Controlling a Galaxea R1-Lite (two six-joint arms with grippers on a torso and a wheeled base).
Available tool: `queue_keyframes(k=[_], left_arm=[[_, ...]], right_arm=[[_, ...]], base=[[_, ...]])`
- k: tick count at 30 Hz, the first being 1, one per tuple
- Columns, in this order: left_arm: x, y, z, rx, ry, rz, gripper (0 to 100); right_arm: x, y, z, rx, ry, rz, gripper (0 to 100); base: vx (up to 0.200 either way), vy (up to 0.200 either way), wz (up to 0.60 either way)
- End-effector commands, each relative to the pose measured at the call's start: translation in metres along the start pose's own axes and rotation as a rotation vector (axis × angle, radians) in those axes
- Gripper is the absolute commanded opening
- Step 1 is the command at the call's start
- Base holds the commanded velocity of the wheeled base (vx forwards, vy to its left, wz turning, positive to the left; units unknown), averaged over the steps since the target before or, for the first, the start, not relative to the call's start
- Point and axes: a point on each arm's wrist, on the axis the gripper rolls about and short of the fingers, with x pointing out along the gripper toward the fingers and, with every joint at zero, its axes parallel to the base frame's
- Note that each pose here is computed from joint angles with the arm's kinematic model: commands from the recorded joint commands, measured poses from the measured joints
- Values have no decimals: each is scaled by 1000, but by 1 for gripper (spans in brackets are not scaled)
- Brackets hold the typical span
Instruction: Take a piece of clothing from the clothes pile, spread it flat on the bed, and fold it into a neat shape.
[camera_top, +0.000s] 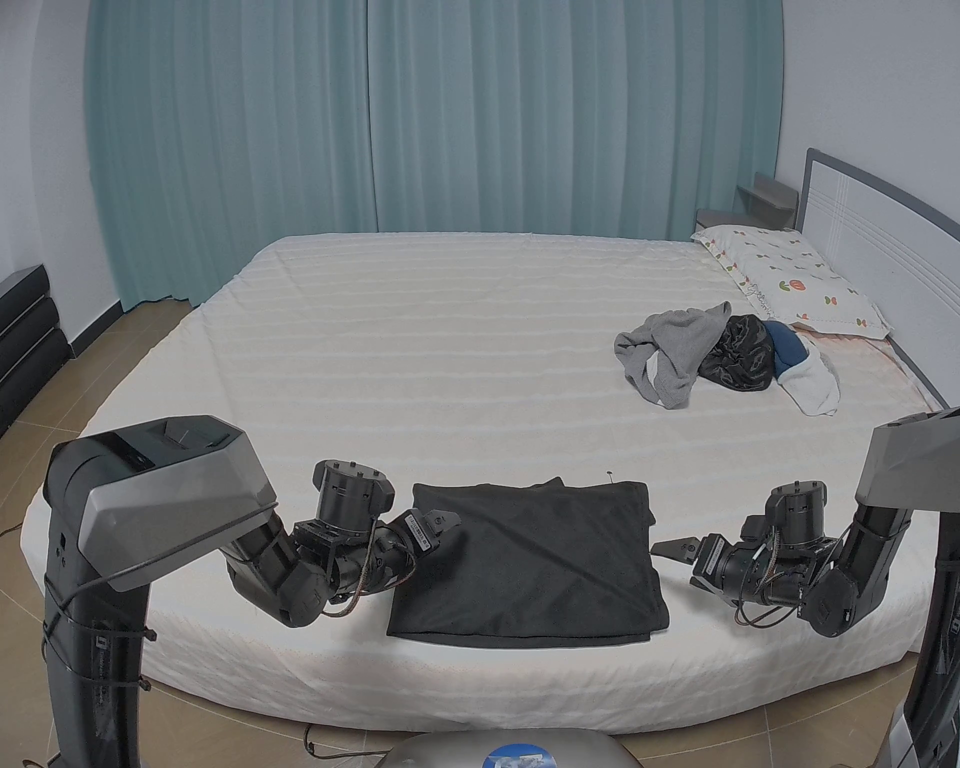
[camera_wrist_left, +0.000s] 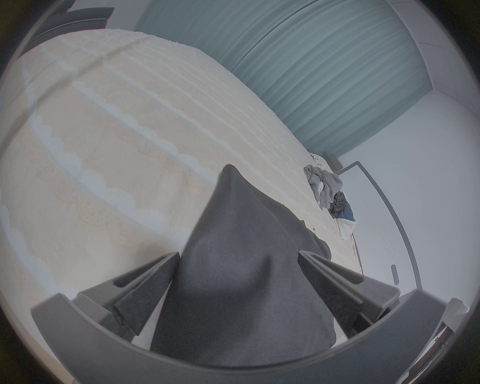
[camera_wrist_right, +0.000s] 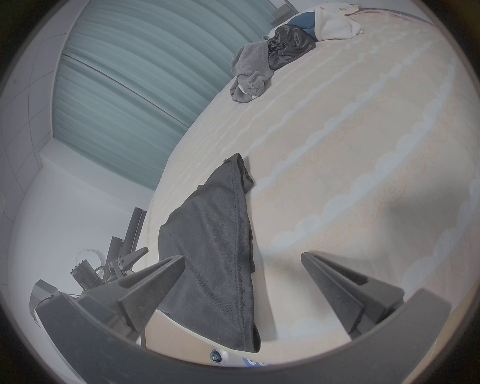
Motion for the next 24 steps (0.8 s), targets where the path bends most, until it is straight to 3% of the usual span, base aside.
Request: queue_keyframes(k=[1, 2, 3, 24], left_arm=[[3, 2, -3, 2, 9, 7, 100], [3, 2, -3, 2, 9, 7, 100], [2, 2, -4, 2, 10, 8, 0], [-9, 6, -6, -32, -35, 74, 0]], right_arm=[[0, 0, 0, 1, -1, 2, 100], [0, 0, 0, 1, -1, 2, 100], [0, 1, 1, 1, -2, 3, 100], [-1, -3, 7, 11, -26, 0, 100]], base=[[0, 0, 0], [0, 0, 0], [0, 0, 0], [0, 0, 0]])
